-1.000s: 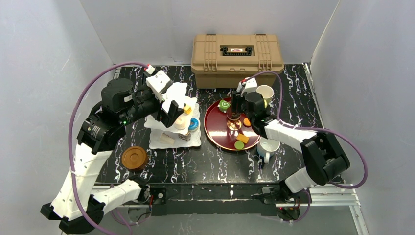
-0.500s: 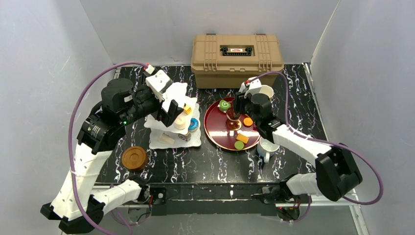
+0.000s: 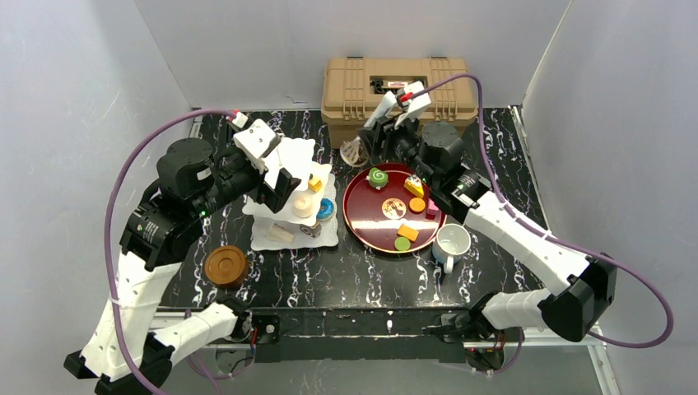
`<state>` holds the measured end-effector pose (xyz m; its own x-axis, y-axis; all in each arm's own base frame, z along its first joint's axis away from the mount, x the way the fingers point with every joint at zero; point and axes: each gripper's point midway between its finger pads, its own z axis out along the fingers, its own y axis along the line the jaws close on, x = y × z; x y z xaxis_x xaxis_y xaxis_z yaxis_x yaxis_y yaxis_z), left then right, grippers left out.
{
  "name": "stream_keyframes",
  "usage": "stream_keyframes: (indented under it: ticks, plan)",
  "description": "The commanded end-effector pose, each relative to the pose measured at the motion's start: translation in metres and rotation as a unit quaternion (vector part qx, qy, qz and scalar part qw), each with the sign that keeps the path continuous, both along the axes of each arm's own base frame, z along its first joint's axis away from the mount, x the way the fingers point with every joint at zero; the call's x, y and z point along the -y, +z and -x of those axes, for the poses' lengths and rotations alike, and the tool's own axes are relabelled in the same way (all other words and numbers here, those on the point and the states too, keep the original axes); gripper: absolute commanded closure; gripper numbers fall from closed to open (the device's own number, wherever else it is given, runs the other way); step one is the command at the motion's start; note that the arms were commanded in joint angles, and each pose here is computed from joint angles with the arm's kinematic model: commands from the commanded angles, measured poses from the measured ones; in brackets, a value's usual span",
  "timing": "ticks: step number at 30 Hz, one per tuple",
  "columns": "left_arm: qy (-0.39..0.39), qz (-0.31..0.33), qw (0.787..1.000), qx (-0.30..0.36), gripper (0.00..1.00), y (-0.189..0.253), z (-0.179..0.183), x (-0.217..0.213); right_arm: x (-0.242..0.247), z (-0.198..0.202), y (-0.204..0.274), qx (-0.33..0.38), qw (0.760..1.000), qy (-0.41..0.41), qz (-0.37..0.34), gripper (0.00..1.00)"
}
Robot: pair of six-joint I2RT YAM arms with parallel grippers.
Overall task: Serve the afternoon tea
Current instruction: Pick up the desert from the tray, then place the desert on the desert table.
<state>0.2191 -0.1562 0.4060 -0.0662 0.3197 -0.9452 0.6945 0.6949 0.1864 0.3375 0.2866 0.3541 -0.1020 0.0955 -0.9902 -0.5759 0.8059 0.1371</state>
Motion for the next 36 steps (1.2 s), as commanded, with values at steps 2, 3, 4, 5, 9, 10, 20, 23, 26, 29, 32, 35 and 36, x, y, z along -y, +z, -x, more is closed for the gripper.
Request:
stream_keyframes:
  ticks: [2, 3, 4, 5, 9, 10, 20, 23, 26, 29, 32, 35, 36]
  plan:
    - [0.002, -0.004, 1.0, 0.009, 0.06, 0.001, 0.002, -0.004, -0.032, 0.024, 0.087, 0.075, 0.994, 0.056, -0.054, 0.59]
    - [0.002, -0.004, 1.0, 0.009, 0.06, 0.001, 0.003, -0.004, -0.039, 0.028, 0.094, 0.08, 0.993, 0.063, -0.057, 0.59]
    - [0.001, -0.004, 1.0, 0.008, 0.06, 0.0, 0.003, -0.003, -0.046, 0.031, 0.101, 0.086, 0.992, 0.07, -0.059, 0.59]
    - [0.001, -0.004, 1.0, 0.008, 0.06, 0.0, 0.003, -0.003, -0.052, 0.033, 0.105, 0.091, 0.991, 0.076, -0.06, 0.59]
    - [-0.001, -0.001, 1.0, 0.012, 0.06, 0.003, 0.003, -0.003, -0.079, 0.038, 0.11, 0.097, 0.989, 0.097, -0.053, 0.59]
    - [0.0, 0.0, 1.0, 0.013, 0.06, 0.004, 0.003, -0.003, -0.085, 0.039, 0.109, 0.097, 0.989, 0.102, -0.051, 0.59]
    - [-0.005, -0.003, 1.0, 0.017, 0.06, 0.005, 0.004, -0.003, -0.088, 0.064, 0.104, 0.089, 0.988, 0.113, -0.06, 0.59]
    - [-0.005, 0.002, 1.0, 0.017, 0.06, 0.007, 0.004, -0.002, -0.081, 0.077, 0.106, 0.086, 0.988, 0.113, -0.058, 0.59]
    - [-0.006, 0.002, 1.0, 0.018, 0.06, 0.008, 0.004, -0.002, -0.068, 0.09, 0.106, 0.083, 0.989, 0.109, -0.058, 0.59]
    - [-0.005, 0.002, 1.0, 0.017, 0.06, 0.007, 0.005, -0.002, -0.057, 0.101, 0.103, 0.071, 0.99, 0.108, -0.055, 0.59]
    - [0.0, 0.002, 1.0, 0.019, 0.06, 0.007, 0.004, -0.004, -0.053, 0.117, 0.095, 0.057, 0.99, 0.122, -0.049, 0.59]
    - [0.033, -0.007, 0.999, 0.03, 0.08, 0.009, -0.006, -0.013, -0.055, 0.131, 0.081, 0.041, 0.989, 0.137, -0.031, 0.59]
    - [0.048, -0.012, 0.998, 0.037, 0.09, 0.01, -0.01, -0.018, -0.056, 0.136, 0.076, 0.036, 0.989, 0.141, -0.026, 0.59]
